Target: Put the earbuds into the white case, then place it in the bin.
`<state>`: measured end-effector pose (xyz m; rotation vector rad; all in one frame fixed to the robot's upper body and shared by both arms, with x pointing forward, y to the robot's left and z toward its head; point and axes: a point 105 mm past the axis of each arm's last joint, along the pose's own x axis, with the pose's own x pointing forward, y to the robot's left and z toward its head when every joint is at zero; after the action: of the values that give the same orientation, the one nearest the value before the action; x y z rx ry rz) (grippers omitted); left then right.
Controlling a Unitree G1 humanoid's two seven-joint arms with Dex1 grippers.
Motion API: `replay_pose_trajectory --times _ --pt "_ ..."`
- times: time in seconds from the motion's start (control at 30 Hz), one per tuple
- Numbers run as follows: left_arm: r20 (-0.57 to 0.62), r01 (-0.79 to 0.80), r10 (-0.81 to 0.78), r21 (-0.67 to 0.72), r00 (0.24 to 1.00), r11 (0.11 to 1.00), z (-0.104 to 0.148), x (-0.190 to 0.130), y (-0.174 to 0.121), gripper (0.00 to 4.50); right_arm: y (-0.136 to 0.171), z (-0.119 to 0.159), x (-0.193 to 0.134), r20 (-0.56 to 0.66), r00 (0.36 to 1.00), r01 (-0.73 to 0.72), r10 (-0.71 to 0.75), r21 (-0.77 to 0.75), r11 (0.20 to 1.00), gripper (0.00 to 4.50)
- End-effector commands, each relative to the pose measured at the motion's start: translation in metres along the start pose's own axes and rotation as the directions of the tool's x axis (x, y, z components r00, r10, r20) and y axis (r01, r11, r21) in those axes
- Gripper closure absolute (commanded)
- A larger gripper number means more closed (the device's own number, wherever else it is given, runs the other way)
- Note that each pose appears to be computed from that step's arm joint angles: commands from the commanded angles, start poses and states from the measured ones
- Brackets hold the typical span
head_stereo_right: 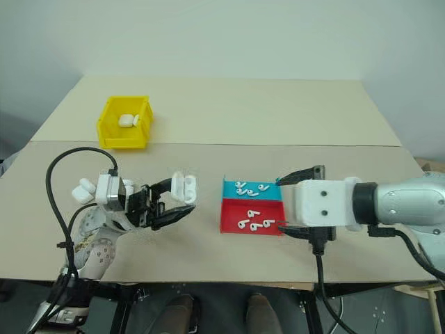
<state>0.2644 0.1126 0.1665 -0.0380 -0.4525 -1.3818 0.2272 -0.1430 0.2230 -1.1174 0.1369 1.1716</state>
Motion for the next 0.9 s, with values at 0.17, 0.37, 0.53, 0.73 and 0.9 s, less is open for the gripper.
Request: replay_pose_trajectory --times 0.17,0.37,0.53,0.73,0.9 --pt "0.005 0.084 -0.085 0.104 0.996 0.991 0.003 -0.006 -0.008 1.71 0.006 -0.001 0.022 -0.136 0.972 -0.202 0.193 -0.054 0.978 0.00" --pt "-0.034 0.084 -0.080 0.128 0.996 0.988 -0.001 -0.012 -0.020 1.71 -0.004 -0.017 0.047 -0.209 0.942 -0.282 0.262 -0.070 0.957 1.21" --pt "-0.046 0.064 -0.058 0.135 0.997 0.989 0.000 -0.013 -0.027 1.71 -0.008 -0.028 0.068 -0.258 0.922 -0.316 0.288 -0.076 0.946 1.21" --pt "-0.100 0.066 -0.053 0.132 0.994 0.989 0.000 -0.023 -0.037 1.71 -0.006 -0.036 0.082 -0.309 0.894 -0.376 0.326 -0.120 0.919 2.07" --pt "-0.097 0.046 -0.032 0.139 0.995 0.989 0.003 -0.022 -0.035 1.71 -0.006 -0.038 0.086 -0.320 0.885 -0.398 0.337 -0.147 0.906 2.07"
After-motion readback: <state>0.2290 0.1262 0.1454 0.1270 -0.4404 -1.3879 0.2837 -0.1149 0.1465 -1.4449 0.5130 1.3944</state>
